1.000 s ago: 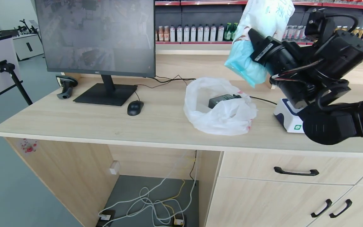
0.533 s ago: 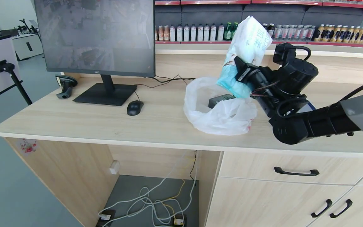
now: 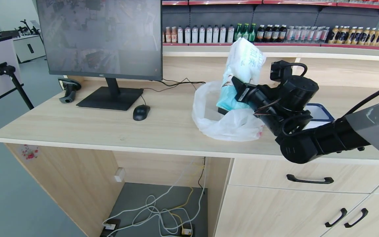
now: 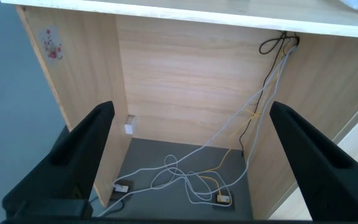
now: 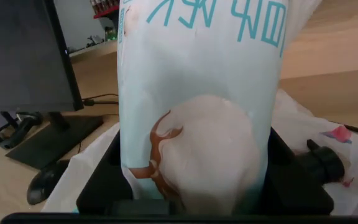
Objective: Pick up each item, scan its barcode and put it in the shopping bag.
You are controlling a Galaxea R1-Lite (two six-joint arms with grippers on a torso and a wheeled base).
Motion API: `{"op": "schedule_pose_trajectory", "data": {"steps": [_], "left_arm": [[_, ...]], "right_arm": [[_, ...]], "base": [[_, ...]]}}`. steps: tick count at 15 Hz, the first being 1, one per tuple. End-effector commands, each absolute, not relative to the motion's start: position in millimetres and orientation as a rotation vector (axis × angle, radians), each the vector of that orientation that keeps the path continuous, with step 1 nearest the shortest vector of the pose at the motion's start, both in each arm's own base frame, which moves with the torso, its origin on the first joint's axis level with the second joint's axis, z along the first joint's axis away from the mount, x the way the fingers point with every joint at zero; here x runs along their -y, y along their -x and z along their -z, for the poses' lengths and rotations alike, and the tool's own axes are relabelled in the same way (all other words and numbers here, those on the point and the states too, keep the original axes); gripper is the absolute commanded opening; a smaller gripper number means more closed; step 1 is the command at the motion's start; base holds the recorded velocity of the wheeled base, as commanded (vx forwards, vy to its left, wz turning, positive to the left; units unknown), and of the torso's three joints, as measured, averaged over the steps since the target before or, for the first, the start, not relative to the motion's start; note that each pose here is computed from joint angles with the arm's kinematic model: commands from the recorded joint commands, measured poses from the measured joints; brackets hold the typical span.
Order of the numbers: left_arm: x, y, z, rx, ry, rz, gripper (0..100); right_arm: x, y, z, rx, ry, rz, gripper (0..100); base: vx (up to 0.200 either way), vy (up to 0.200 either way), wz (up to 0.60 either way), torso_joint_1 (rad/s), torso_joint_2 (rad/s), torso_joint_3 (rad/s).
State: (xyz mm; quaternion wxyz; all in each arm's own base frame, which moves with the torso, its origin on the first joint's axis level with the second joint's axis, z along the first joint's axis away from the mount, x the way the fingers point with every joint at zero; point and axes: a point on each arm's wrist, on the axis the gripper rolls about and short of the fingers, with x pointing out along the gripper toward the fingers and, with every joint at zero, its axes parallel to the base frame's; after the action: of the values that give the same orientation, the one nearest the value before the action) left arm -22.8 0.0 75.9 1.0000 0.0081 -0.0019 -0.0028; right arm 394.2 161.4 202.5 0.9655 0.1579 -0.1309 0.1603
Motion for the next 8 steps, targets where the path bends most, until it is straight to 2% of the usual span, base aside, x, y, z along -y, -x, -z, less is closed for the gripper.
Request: {"op": "schedule_pose_trajectory", "data": {"steps": [1, 4, 8], "left_arm": [[0.1, 22.8, -76.0, 0.005, -0.015, 0.006, 100], [0.1, 22.8, -76.0, 0.005, -0.015, 0.006, 100], [0.1, 22.8, -75.8, 0.003, -0.015, 0.006, 100]], "right_arm": [[-155.3, -379.3, -205.8, 0.239, -0.306, -0.323, 0], [-146.1, -355.4, -208.9, 0.129, -0.272, -0.39, 0], [-139.6, -352.4, -208.4, 0.093, -0.244, -0.386, 0]], "base": [[0.0, 0.0, 0.0, 0.0, 0.0, 0.0], [0.0, 0.0, 0.0, 0.0, 0.0, 0.0], [0.0, 0.0, 0.0, 0.0, 0.0, 0.0]]}}
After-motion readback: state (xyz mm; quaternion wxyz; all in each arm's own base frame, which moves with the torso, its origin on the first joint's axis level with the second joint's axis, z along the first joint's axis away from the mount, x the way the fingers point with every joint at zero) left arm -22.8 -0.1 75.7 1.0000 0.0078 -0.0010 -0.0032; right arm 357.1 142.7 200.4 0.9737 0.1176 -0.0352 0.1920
